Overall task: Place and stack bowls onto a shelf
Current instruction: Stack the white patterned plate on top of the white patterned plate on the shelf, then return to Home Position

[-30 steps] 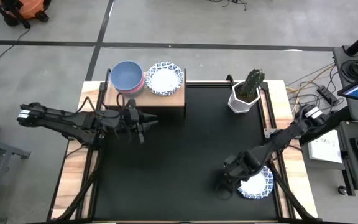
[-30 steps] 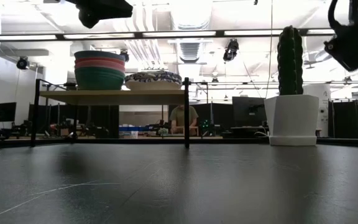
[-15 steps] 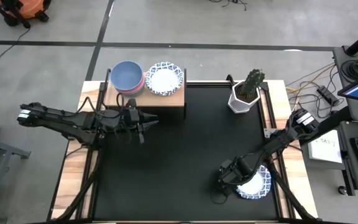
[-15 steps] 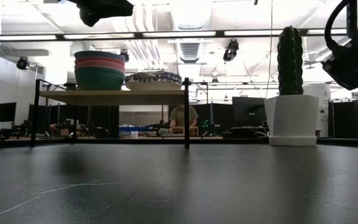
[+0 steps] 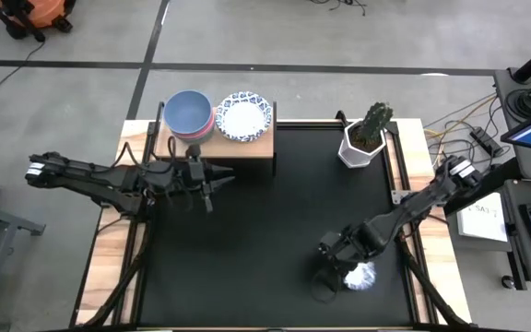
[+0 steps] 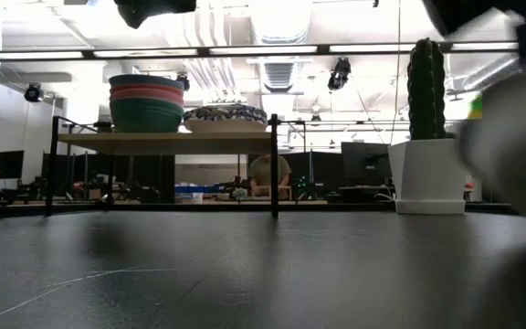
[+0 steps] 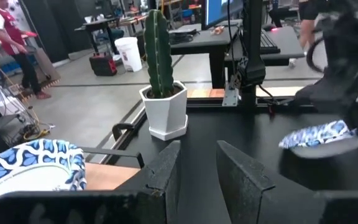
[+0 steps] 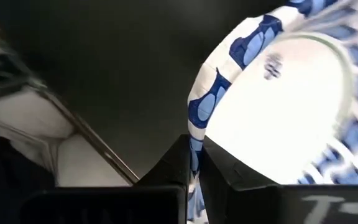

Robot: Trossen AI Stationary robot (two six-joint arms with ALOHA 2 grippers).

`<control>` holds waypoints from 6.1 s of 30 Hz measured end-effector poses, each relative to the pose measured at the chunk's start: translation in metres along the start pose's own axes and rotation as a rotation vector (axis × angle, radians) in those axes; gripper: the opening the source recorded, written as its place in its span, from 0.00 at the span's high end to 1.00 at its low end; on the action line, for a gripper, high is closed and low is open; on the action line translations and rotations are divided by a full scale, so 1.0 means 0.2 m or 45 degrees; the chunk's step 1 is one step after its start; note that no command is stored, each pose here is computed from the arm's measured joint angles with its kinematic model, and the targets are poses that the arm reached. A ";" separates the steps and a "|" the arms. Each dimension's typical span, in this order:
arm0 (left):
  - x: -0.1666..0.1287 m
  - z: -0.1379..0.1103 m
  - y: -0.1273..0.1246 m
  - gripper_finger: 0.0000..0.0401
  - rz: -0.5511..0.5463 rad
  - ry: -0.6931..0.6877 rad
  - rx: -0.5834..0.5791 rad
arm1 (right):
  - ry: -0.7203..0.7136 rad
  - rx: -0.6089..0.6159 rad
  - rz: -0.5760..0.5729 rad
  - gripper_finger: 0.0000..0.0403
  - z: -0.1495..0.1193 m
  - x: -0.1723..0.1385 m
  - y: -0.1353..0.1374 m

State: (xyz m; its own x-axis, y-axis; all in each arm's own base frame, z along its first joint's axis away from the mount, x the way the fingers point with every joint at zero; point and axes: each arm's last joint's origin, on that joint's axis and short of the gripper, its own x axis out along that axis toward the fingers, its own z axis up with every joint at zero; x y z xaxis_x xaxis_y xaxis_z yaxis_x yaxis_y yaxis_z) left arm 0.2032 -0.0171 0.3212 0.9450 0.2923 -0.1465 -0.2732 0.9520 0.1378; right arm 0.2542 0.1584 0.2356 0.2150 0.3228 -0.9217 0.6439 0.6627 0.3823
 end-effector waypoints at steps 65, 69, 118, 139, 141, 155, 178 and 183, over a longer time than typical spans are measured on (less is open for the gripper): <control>-0.18 0.02 0.09 0.79 0.031 -0.017 0.090 | -1.655 -1.069 -0.358 0.69 1.43 -0.85 -0.23; -0.18 0.02 0.09 0.79 0.032 -0.023 0.087 | -1.694 -1.071 -0.289 0.74 1.48 -0.80 -0.22; -0.17 0.01 0.08 0.79 0.029 0.000 0.084 | -1.745 -0.895 -0.263 0.65 1.66 -0.60 -0.24; -0.21 -0.07 0.10 0.79 0.009 0.068 0.104 | -1.618 -1.198 -0.047 0.80 1.45 -0.63 -0.18; -0.25 -0.10 0.11 0.79 0.009 0.050 0.095 | -1.607 -1.225 -0.014 0.80 1.39 -0.61 -0.22; -0.51 -0.39 0.21 0.79 -0.015 -0.143 -0.129 | -1.584 -1.238 0.102 0.82 0.69 -0.37 -0.63; -0.56 -0.54 0.22 0.79 -0.016 -0.232 -0.244 | -1.972 -1.164 0.172 0.84 0.04 -0.36 -1.10; -0.52 -0.59 0.20 0.79 -0.017 -0.211 -0.247 | -2.007 -1.168 0.180 0.84 0.00 -0.36 -1.13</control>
State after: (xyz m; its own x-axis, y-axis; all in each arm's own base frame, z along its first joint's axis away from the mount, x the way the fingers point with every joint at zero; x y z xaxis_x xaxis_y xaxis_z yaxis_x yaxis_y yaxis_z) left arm 0.0722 0.0014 0.2265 0.9609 0.2764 0.0179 -0.2750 0.9598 -0.0556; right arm 0.0924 -0.0147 0.2165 0.9864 -0.1017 0.1295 0.1192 0.9836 -0.1355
